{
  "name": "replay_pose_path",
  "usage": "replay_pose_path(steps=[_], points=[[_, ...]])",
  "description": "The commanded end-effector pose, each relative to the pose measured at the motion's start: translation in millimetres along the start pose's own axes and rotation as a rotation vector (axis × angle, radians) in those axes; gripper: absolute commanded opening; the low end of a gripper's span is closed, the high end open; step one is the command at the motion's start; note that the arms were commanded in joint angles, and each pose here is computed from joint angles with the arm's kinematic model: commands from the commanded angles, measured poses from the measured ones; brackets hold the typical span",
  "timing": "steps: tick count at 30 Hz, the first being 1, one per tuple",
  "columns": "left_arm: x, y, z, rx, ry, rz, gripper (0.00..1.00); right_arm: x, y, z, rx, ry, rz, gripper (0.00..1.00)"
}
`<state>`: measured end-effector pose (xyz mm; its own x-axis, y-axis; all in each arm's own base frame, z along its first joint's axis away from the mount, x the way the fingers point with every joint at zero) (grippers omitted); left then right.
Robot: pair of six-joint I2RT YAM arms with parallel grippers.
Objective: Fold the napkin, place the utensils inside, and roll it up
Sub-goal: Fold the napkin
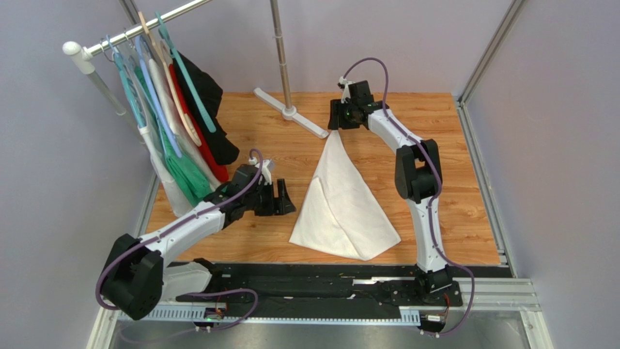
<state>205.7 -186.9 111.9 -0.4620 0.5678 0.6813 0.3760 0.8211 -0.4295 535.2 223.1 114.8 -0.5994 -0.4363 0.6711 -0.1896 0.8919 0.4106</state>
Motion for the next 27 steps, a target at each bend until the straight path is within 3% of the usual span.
replay_pose_path(steps=[1,19,27], points=[[-4.9,-4.3,-13.0,-0.043,-0.003,0.037,0.79,-9.3,2.0,-13.0,0.006,-0.035,-0.022,0.57],[-23.8,-4.1,-16.0,-0.063,0.036,0.082,0.79,-47.8,-6.5,12.5,-0.006,0.003,-0.034,0.52],[-37.0,-5.8,-37.3,-0.068,0.007,0.085,0.79,-51.4,-6.2,15.0,-0.03,0.014,-0.031,0.37]])
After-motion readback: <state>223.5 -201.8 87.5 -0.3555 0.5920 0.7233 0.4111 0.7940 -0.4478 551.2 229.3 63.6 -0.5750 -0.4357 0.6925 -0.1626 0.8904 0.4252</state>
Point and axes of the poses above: each gripper's point midway between its finger pads, its own x axis back along the fingers, its own y axis along the line the jaws close on, z = x × y, the point moved 4 cm from there along x, back along the fingers, and after that the axes turned 11 degrees about -x, right-handed, at the moved point
